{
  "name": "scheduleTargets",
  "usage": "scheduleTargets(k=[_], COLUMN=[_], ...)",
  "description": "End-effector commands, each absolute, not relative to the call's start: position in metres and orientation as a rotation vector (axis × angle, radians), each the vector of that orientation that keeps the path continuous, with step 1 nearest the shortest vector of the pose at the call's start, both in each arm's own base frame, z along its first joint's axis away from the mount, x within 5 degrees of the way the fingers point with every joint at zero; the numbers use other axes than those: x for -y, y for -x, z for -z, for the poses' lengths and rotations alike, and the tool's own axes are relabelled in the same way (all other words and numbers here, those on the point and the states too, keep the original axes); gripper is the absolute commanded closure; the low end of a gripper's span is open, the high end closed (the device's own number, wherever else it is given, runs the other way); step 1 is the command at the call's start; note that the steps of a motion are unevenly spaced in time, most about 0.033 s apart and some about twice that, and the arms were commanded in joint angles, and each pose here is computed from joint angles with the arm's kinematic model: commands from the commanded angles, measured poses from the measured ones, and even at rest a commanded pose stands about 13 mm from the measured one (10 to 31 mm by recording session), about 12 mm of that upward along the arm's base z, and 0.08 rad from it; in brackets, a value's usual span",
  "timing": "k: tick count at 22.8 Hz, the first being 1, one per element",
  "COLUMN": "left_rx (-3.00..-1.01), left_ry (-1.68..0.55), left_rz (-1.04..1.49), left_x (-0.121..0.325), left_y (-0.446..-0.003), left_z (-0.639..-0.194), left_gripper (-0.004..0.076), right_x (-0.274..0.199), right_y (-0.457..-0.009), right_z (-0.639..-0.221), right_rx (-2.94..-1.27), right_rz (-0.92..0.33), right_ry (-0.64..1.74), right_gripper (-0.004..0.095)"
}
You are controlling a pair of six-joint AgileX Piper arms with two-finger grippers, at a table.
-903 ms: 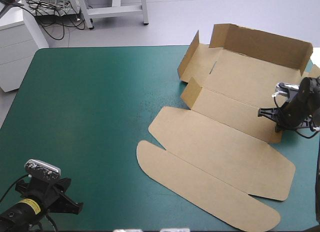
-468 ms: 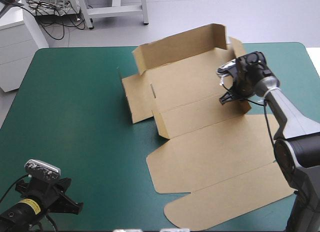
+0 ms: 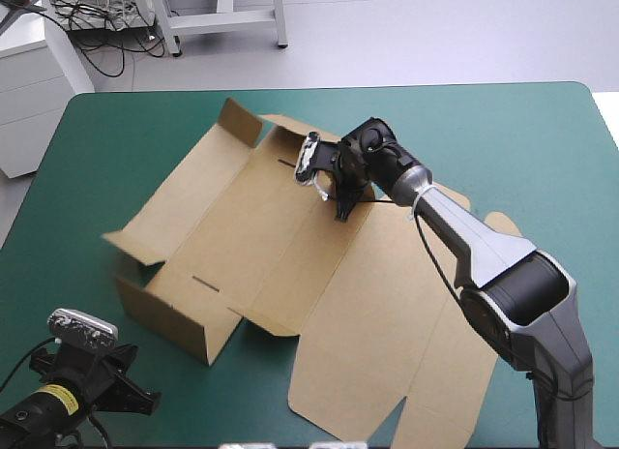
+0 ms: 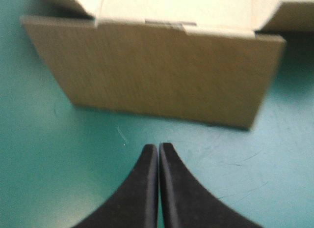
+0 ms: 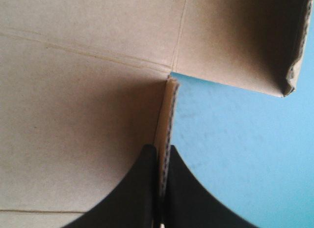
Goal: Fold the box
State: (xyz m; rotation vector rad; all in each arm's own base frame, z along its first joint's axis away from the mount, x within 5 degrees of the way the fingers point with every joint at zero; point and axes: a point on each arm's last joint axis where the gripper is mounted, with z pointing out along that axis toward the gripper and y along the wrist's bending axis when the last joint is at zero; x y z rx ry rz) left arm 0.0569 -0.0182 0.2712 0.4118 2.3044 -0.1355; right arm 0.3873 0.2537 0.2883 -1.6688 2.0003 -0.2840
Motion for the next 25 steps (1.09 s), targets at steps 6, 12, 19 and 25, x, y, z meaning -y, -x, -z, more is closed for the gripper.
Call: scheduleTargets(k=[6, 12, 19, 25], left_rx=[-2.234, -2.234, -2.234, -2.234], left_ry=[-0.392, -0.392, -0.392, -0.392], left_rz=[0.157, 0.157, 0.157, 0.157], left_x=[0.02, 0.02, 0.02, 0.02], left_y=[-0.061, -0.061, -0.061, -0.061], left_z=[-0.284, -0.284, -0.284, -0.284], left_gripper=[0.0734, 0.0734, 0.0734, 0.0734], right_x=[-0.285, -0.286, -0.288, -0.266], right_y=[-0.359, -0.359, -0.362, -0.374], right_z=[-0.329, -0.329, -0.329, -0.342], right_rx=[-1.583, -1.589, -1.631, -1.748], right_rz=[0.273, 0.27, 0.244, 0.297], right_ry=[1.893, 1.867, 1.785, 1.602], right_gripper=[0.0909, 0.0909, 0.0866, 0.0468])
